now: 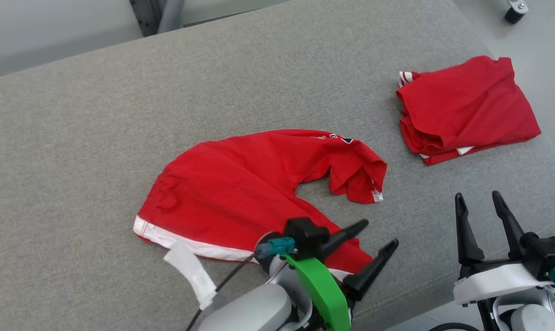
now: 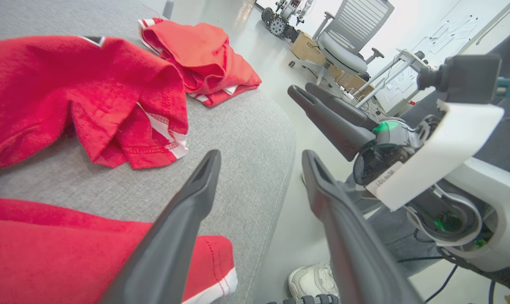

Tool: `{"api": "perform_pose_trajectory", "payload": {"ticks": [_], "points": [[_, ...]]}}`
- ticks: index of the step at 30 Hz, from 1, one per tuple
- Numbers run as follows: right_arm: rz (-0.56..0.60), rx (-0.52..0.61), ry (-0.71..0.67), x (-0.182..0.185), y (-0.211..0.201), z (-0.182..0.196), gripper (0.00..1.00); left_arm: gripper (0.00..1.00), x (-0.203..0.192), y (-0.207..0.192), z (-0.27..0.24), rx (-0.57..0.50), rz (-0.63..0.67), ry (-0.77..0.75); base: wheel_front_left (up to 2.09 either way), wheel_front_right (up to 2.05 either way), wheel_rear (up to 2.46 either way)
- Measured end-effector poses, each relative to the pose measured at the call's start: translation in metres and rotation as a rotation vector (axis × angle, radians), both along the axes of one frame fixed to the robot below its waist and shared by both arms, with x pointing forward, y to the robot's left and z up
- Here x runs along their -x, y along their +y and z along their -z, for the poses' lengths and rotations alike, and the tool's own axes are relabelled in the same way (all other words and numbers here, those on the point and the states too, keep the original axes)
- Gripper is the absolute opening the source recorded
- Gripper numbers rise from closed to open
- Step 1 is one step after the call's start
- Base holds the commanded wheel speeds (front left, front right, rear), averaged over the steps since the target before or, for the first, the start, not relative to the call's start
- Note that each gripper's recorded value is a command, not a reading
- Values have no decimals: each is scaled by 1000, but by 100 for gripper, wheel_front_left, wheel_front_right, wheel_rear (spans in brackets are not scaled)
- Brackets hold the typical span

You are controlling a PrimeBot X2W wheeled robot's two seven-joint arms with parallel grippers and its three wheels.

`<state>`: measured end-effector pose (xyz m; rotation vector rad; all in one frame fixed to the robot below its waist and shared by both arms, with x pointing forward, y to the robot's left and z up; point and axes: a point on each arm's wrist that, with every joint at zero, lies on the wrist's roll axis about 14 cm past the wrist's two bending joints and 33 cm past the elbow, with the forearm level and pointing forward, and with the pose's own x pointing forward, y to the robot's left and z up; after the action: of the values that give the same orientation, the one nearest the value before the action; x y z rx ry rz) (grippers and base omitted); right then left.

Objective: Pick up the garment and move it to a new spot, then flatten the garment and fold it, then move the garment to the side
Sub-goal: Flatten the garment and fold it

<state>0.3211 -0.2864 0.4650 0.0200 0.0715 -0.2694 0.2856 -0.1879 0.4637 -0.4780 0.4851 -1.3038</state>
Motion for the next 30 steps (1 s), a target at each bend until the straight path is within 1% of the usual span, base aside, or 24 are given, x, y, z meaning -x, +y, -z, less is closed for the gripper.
{"api": "perform_pose_trajectory", "payload": {"ticks": [1,3,5,8,10,13,16,19,22,26,30], "points": [[-9,8,-9,-1,1,-3,100,100,-7,2,-9,26,-34,-13,0,0,0],[-25,19,-36,-2,4,-12,100,100,-29,14,-25,67,-143,-30,0,0,0],[-46,30,-57,-3,8,-19,100,100,-53,35,-35,67,-256,-80,0,0,0],[-90,43,-97,-10,19,-31,100,100,-80,80,-40,30,-419,-153,0,0,0],[-123,48,-122,-14,27,-38,100,100,-91,110,-43,-9,-509,-211,0,0,0],[-171,54,-138,-17,40,-43,100,100,-100,158,-41,-70,-647,-237,0,0,0],[-216,57,-147,-19,51,-45,100,100,-102,209,-34,-172,-772,-297,0,0,0],[-260,57,-154,-21,63,-46,100,100,-101,253,-43,-192,-921,-322,0,0,0],[-298,54,-167,-26,74,-49,100,100,-85,294,-35,-238,-1035,-311,0,0,0],[-333,43,-141,-26,85,-40,100,100,-61,339,-20,-293,-1151,-279,0,0,0],[-351,27,-111,-22,92,-30,100,100,-38,372,-12,-320,-1244,-270,0,0,0]]}}
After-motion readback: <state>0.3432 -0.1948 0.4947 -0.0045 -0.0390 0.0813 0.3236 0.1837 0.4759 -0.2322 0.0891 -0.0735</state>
